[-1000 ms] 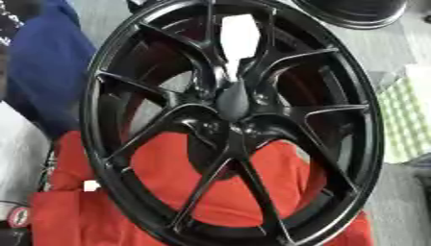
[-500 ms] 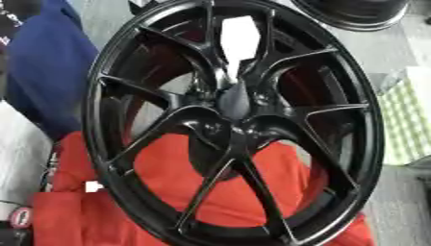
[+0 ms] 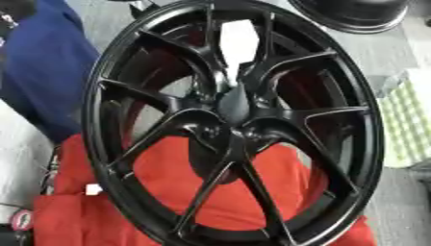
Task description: Pull the pin out of the wheel hub.
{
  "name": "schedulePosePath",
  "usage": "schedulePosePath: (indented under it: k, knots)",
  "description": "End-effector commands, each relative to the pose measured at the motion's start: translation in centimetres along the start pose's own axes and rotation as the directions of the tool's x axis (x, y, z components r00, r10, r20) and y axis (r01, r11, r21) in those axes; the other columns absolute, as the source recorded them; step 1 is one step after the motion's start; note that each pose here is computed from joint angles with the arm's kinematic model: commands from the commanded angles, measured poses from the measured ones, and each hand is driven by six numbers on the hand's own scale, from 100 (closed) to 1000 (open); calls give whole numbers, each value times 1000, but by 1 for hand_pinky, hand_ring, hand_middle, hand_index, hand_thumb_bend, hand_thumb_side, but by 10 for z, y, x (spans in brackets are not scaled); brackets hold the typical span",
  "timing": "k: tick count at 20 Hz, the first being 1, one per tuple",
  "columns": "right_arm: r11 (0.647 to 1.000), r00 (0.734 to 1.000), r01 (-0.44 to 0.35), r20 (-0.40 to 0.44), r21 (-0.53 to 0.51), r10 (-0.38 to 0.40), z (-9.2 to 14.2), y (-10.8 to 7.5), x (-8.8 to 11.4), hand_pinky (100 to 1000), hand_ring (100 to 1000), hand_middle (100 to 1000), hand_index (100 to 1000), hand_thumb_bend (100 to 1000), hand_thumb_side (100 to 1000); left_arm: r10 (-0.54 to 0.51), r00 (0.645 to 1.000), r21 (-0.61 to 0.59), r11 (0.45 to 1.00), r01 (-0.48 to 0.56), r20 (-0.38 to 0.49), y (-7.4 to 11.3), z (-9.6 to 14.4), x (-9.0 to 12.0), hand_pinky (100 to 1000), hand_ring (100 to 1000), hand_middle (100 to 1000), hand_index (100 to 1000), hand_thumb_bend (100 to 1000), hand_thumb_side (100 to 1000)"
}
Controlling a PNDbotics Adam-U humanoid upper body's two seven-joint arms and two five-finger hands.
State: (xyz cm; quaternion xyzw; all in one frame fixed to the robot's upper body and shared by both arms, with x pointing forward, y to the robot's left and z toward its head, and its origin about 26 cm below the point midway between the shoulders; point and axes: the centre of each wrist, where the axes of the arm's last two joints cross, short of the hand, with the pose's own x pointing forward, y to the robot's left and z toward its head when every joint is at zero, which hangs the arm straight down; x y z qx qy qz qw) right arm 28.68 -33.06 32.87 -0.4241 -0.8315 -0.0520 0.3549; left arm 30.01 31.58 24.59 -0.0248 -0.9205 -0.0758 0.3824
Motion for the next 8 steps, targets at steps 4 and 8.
schedulePosePath:
  k: [4, 8]
  knots:
    - [973, 991, -106, -106, -205, 85, 0, -1, 6, 700, 571, 504, 654, 100, 100, -15, 999, -10, 1000, 15, 40, 0, -4, 9, 835, 699, 614, 783, 100, 602]
    - [972, 990, -109, -113, -208, 87, 1, 0, 6, 700, 570, 503, 652, 101, 100, -16, 999, -10, 1000, 17, 43, 0, -5, 9, 834, 699, 613, 783, 100, 602]
